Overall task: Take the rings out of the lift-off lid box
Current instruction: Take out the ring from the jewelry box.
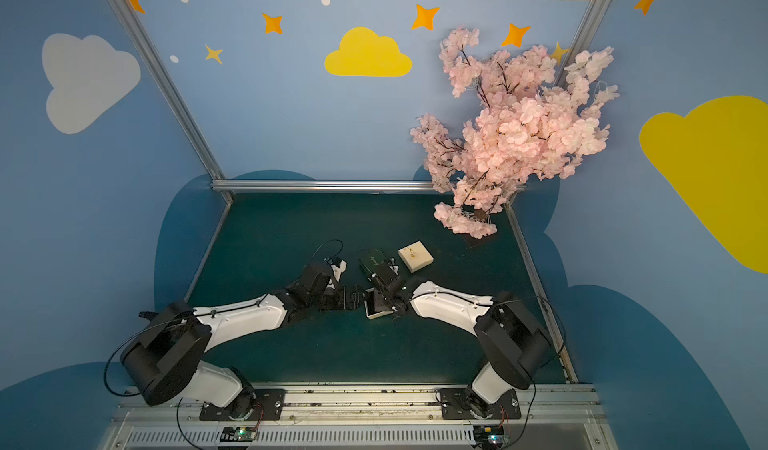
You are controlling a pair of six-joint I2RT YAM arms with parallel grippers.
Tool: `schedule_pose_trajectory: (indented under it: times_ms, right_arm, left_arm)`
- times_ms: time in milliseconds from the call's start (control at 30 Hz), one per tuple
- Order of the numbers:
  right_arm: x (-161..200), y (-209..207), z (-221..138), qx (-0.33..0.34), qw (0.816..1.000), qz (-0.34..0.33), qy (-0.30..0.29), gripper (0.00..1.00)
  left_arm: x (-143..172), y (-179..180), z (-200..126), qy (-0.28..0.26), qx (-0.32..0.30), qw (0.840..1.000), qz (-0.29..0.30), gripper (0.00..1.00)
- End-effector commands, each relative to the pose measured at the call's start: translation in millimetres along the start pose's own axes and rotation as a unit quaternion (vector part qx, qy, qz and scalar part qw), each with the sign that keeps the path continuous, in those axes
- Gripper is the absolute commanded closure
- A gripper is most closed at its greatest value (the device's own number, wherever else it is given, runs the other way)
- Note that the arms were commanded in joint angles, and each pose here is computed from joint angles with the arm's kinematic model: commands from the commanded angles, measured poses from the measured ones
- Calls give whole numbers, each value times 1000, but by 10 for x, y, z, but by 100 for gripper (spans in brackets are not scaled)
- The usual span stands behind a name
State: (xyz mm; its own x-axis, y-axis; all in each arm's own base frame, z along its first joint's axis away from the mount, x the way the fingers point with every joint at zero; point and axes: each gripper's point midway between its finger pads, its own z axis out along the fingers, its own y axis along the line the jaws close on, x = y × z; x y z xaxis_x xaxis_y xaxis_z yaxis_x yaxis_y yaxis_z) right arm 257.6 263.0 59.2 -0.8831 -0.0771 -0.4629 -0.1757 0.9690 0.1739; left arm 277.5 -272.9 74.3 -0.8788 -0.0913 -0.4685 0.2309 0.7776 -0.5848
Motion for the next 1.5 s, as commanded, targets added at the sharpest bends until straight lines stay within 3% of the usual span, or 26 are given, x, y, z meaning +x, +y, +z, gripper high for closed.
schedule_pose_trajectory:
  times_ms: [0, 467, 1167, 1467]
  right_arm:
    - [-15, -38, 35, 1, 1000, 25, -9, 98]
    - [-41, 28, 19, -48, 997, 60, -13, 97]
    - [-20, -62, 2, -64, 994, 88, -28, 96]
    - [-38, -96, -20, -74, 991, 100, -38, 96]
  left_arm:
    - [-64, -126, 32, -5, 18, 1000, 0, 2]
    - [79, -160, 302, 32, 2, 999, 3, 20]
    - [355, -80, 653, 99, -69, 992, -19, 46]
    - [411, 9, 741, 112, -103, 988, -24, 48]
